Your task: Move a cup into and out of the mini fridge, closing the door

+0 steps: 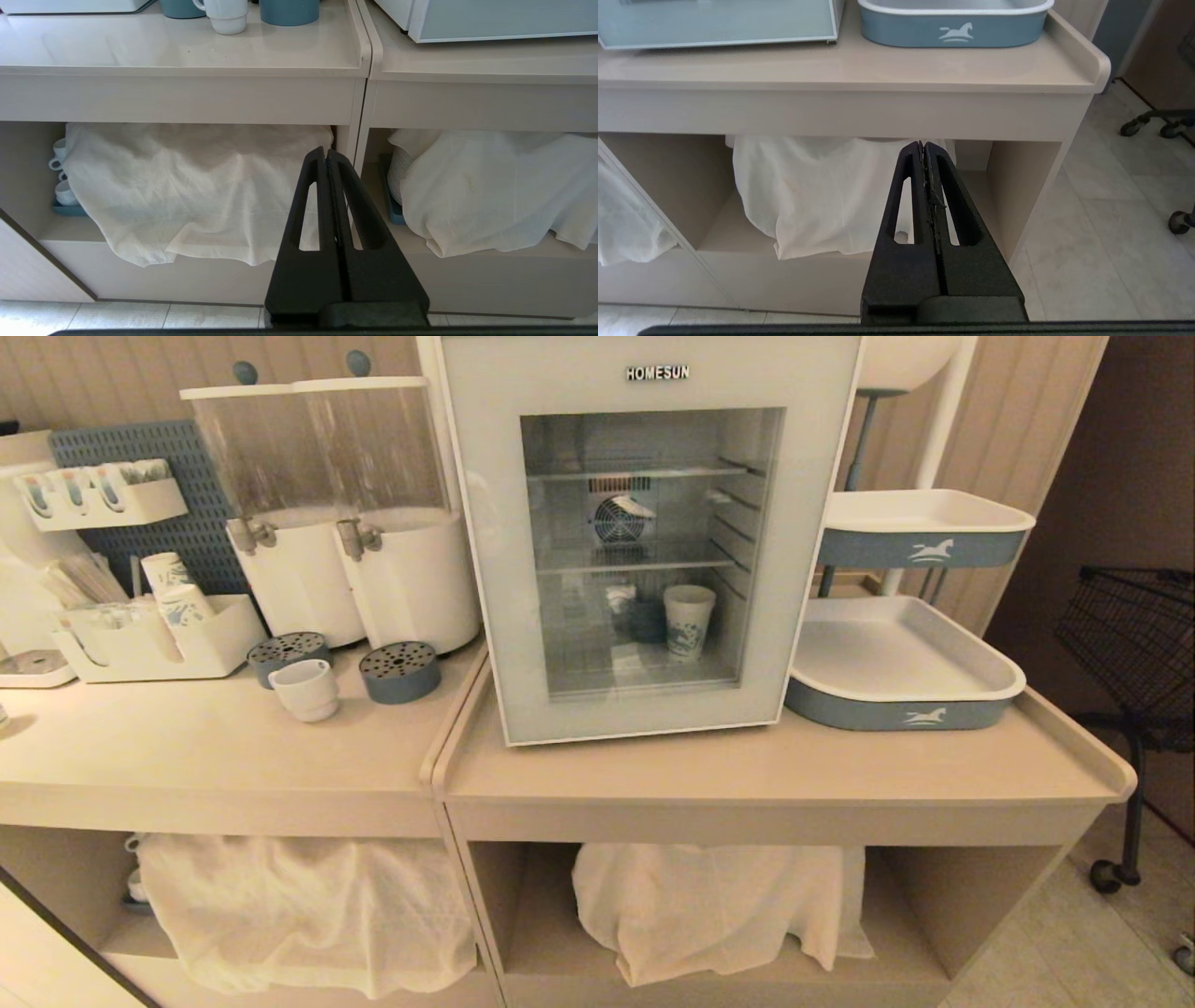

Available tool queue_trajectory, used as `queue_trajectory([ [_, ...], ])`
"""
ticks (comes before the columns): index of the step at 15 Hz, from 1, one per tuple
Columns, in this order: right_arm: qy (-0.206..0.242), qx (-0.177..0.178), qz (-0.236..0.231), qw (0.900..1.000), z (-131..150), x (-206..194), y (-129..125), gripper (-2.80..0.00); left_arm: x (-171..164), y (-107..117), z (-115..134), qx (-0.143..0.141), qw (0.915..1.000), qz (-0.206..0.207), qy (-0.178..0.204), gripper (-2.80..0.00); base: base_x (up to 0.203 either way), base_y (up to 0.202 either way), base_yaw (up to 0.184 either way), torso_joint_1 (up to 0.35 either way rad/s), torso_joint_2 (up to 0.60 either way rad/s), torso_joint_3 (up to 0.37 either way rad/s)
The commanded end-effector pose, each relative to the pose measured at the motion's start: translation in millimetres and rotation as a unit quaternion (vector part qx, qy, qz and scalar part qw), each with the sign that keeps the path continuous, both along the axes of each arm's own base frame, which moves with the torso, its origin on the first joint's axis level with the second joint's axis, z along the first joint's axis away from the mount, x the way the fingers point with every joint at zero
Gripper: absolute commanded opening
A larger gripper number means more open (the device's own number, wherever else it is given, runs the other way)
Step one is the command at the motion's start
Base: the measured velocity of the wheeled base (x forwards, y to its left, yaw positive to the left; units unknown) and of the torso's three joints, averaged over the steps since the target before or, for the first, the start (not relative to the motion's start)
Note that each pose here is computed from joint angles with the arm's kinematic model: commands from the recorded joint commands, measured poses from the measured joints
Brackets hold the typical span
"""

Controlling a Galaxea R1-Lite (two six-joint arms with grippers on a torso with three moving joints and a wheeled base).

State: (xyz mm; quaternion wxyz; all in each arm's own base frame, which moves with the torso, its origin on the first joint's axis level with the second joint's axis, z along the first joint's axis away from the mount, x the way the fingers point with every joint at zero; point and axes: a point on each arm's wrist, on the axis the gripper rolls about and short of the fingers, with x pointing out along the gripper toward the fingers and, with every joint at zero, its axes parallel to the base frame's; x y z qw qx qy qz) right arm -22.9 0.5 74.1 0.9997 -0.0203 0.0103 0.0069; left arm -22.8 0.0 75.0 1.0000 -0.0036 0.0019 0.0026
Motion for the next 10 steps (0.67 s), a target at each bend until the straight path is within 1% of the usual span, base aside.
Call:
queue_trajectory([
  [1,0.001,0.0,0.0,1.0,-0.1,0.1,0.0,-2.8,0.1,0.0,-0.5,0.0,1.0,0.001,0.001,-2.8,0.0,0.0,0.0,0.0,0.0,0.0],
  [9,0.002,0.001,-0.001,1.0,0.2,0.1,0.0,-2.8,0.1,0.0,-0.5,0.0,1.0,0.001,0.001,-2.8,0.0,0.0,0.0,0.0,0.0,0.0],
  [10,0.002,0.001,-0.001,1.0,0.2,0.1,0.0,-2.8,0.1,0.0,-0.5,0.0,1.0,0.001,0.001,-2.8,0.004,0.098,-0.005,0.002,0.0,0.006],
])
